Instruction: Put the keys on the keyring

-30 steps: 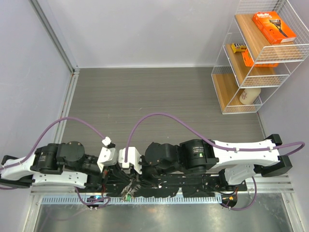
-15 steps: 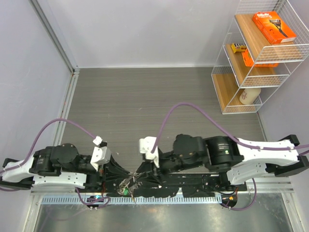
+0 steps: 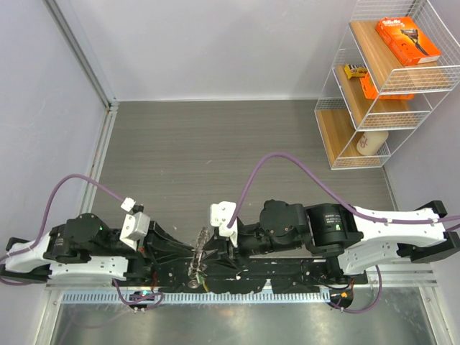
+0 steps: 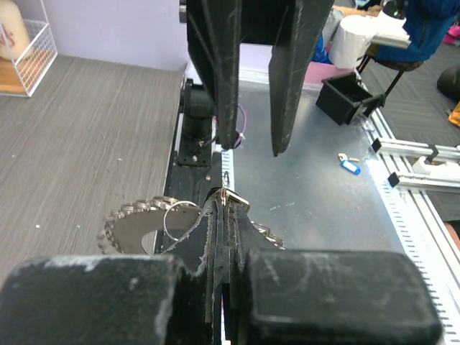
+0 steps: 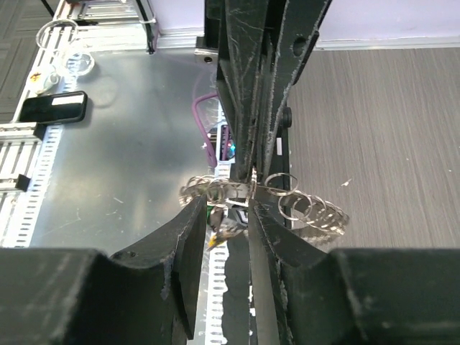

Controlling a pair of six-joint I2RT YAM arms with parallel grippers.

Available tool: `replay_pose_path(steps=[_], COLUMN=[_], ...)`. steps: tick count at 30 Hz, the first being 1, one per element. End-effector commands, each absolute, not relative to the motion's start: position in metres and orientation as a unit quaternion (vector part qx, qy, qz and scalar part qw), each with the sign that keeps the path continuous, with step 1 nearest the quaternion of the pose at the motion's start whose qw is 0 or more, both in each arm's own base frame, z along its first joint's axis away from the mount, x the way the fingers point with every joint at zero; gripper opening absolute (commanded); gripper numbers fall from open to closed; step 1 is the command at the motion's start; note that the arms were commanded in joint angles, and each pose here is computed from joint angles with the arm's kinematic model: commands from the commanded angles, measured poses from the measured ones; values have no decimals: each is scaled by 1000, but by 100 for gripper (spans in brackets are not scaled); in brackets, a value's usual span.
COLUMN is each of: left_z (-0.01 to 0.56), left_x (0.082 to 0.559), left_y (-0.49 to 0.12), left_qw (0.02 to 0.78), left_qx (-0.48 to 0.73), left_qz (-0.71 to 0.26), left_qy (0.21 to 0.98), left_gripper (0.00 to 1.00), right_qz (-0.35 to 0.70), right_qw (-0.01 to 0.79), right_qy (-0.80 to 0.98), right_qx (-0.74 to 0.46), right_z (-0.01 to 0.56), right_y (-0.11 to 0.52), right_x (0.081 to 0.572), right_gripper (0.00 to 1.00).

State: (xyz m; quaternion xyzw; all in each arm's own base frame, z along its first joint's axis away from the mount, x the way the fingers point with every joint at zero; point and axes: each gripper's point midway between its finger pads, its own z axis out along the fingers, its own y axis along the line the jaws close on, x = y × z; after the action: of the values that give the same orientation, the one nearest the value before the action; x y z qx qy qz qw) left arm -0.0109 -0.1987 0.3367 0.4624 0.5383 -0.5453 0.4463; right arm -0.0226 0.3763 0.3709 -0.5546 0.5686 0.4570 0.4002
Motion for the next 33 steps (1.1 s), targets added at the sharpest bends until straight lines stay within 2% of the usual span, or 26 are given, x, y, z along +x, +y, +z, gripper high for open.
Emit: replay_pose_path(steps=[1,24,26,28,31,33], left_z=[378,384,385,386,389,391], left_x=[-12,-12,-12,-12,-12,-11], left_y=[-199,-193,-192,-192,-192,-191], left_qw=[487,508,511,512,516,519], left_qx=[425,396,394,392,389,385], left_qz=[-590,-618,-619,-621,-623,-625], left_qy=[485,451,448,446,442,438], left_gripper=[0,0,0,0,0,0], right_qz=[450,436,437,438,443,446], right_qw=[427,439,437,436,434,434], right_qy=[559,565,563,563,558,557], right_qx=[-550,-546,-548,-549,-551,-551], right_z=[381,381,381,381,381,380], right_y=[378,386,387,387,387,387], right_x=[-16,-9,-10,-11,-14,-15], right_gripper=[36,37,33,24,6,5])
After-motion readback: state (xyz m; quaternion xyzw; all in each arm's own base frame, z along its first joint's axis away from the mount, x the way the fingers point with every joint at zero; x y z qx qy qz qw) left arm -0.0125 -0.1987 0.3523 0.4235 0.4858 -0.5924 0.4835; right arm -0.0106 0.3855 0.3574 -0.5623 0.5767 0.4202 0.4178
